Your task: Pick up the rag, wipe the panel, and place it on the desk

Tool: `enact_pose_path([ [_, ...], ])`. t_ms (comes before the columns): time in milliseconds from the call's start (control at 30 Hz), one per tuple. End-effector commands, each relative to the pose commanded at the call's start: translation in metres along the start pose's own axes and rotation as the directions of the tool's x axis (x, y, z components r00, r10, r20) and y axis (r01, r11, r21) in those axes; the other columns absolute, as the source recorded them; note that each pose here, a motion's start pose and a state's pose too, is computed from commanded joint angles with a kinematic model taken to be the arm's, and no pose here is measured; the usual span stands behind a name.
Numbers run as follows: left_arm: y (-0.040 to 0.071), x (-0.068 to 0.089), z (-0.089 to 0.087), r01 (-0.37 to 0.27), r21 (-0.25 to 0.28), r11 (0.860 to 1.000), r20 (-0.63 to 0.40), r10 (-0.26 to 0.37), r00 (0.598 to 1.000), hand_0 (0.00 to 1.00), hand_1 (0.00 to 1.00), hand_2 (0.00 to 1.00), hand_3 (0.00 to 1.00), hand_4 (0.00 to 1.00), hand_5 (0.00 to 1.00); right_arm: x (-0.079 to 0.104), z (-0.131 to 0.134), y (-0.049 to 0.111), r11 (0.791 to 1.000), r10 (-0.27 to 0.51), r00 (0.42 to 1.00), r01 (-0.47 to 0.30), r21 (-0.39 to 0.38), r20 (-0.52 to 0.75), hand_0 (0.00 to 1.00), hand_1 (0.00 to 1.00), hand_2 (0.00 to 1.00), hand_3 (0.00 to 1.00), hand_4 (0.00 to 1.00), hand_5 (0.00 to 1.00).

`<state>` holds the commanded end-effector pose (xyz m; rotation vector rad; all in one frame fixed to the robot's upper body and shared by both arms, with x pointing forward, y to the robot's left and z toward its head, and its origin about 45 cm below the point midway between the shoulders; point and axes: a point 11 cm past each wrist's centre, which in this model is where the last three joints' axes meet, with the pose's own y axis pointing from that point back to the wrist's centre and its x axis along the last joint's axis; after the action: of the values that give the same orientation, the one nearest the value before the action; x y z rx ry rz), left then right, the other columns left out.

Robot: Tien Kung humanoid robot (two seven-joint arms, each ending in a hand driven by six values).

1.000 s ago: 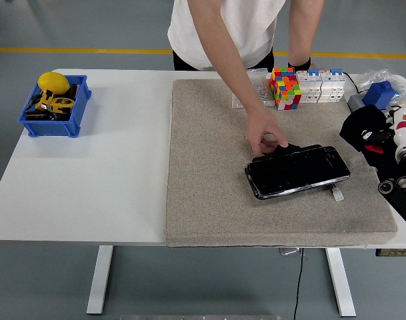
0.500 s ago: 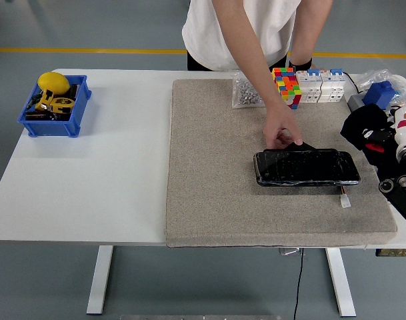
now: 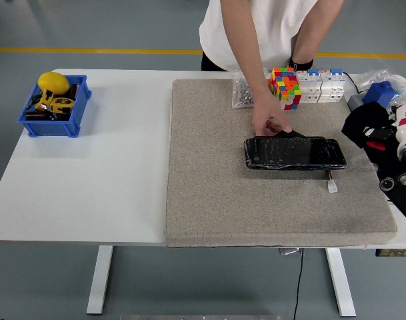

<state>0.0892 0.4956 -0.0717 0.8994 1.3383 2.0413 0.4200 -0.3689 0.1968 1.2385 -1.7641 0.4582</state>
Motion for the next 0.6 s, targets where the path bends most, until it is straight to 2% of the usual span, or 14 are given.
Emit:
enact_pose_path([
  [267, 0.0, 0.002, -0.002, -0.005, 0.006, 1.0, -0.003, 0.005, 1.0, 0.686, 0.729, 0.731, 0.606, 0.667, 0.624, -0.002, 0.0, 0.001, 1.0, -0.004, 1.0, 0.004, -0.001, -0.001, 0.243, 0.297, 0.34, 0.366, 0.732, 0.002],
  [600, 0.0, 0.0, -0.002, 0.001, 0.004, 1.0, -0.002, -0.001, 1.0, 0.685, 0.73, 0.731, 0.606, 0.667, 0.624, -0.017, -0.006, 0.008, 0.999, -0.037, 0.999, 0.037, 0.0, 0.016, 0.243, 0.296, 0.34, 0.365, 0.731, 0.002],
])
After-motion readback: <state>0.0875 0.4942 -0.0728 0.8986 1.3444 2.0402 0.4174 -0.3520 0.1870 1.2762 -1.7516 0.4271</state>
